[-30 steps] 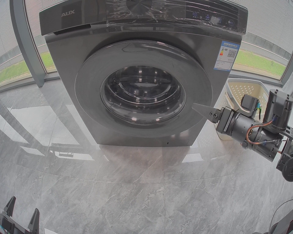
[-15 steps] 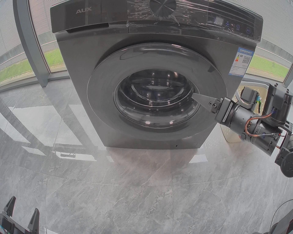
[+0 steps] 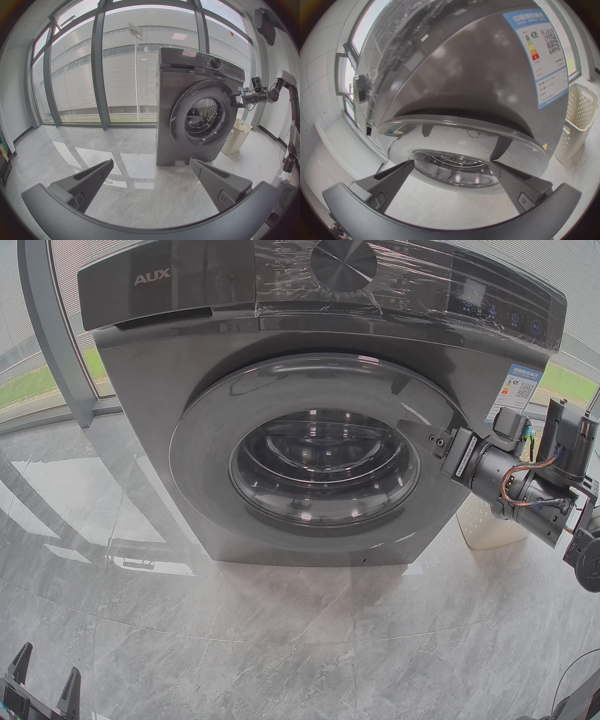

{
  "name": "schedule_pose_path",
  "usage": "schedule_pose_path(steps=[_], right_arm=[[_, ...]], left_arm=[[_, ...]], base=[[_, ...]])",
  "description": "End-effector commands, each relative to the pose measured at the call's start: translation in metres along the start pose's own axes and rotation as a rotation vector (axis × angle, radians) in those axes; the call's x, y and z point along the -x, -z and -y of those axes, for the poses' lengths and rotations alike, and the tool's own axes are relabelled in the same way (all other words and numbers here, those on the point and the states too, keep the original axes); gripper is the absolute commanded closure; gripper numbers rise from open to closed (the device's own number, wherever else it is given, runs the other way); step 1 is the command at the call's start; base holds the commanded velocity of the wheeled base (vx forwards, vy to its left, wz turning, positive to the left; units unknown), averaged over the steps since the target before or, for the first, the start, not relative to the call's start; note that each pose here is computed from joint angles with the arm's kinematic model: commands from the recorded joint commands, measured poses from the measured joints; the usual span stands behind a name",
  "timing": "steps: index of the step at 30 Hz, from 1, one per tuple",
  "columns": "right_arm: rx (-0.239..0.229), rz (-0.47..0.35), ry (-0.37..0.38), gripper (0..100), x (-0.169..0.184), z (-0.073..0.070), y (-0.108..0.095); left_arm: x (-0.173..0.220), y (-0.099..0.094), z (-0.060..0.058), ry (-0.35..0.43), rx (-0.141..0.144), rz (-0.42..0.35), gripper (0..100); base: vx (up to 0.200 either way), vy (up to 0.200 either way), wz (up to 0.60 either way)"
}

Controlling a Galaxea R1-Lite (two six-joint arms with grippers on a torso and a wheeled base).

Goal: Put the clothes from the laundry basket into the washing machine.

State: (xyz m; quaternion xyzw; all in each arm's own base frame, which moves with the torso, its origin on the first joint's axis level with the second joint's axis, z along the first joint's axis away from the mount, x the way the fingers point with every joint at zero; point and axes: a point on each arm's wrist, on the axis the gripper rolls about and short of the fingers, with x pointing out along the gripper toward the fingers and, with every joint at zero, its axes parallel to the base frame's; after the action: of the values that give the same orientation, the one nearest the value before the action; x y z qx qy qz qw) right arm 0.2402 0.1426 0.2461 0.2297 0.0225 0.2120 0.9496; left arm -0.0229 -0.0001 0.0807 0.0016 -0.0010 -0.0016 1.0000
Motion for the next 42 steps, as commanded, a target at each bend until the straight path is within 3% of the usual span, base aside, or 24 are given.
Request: schedule_pose_path(steps=[1, 8, 12, 15, 17, 20, 22, 28, 32, 39, 42], right_arm=[[0.014, 0.079, 0.061, 0, -0.006, 0.006, -0.012], [0.053, 0.029, 0.085, 0, 0.005, 0.006, 0.004], [0.105, -0.090, -0.001, 0, 0.046, -0.003, 0.031], [0.204, -0.211, -0.145, 0, 0.101, -0.006, 0.059], [0.274, -0.253, -0.166, 0, 0.134, 0.012, 0.072], [0.336, -0.215, -0.165, 0, 0.176, 0.042, 0.077], [0.359, -0.119, -0.121, 0, 0.208, 0.058, 0.076], [0.387, 0.109, 0.117, 0, 0.260, 0.069, 0.063], [0.404, 0.141, 0.258, 0, 0.286, 0.071, 0.075], [0.438, 0.111, 0.384, 0, 0.304, 0.081, 0.112], [0.464, 0.087, 0.404, 0, 0.306, 0.085, 0.124]], left_arm=[[0.000, 0.005, 0.000, 0.000, 0.000, -0.002, 0], [0.000, 0.005, 0.000, 0.000, 0.002, -0.002, 0], [0.000, 0.005, 0.000, 0.000, 0.003, -0.002, 0], [0.000, 0.005, 0.000, -0.002, 0.012, -0.002, 0], [0.000, 0.005, 0.000, -0.002, 0.017, -0.002, 0], [0.000, 0.005, 0.000, -0.003, 0.025, -0.002, 0], [0.000, 0.005, 0.000, 0.000, 0.023, -0.002, 0], [0.000, 0.005, 0.000, 0.000, 0.025, -0.003, 0], [0.000, 0.005, 0.000, 0.000, 0.025, -0.003, 0], [0.000, 0.005, 0.000, 0.001, 0.025, -0.003, 0], [0.000, 0.005, 0.000, 0.001, 0.025, -0.003, 0]], base=[[0.000, 0.000, 0.00], [0.000, 0.000, 0.00], [0.000, 0.000, 0.00], [0.000, 0.000, 0.00], [0.000, 0.000, 0.00], [0.000, 0.000, 0.00], [0.000, 0.000, 0.00], [0.000, 0.000, 0.00], [0.000, 0.000, 0.00], [0.000, 0.000, 0.00], [0.000, 0.000, 0.00]])
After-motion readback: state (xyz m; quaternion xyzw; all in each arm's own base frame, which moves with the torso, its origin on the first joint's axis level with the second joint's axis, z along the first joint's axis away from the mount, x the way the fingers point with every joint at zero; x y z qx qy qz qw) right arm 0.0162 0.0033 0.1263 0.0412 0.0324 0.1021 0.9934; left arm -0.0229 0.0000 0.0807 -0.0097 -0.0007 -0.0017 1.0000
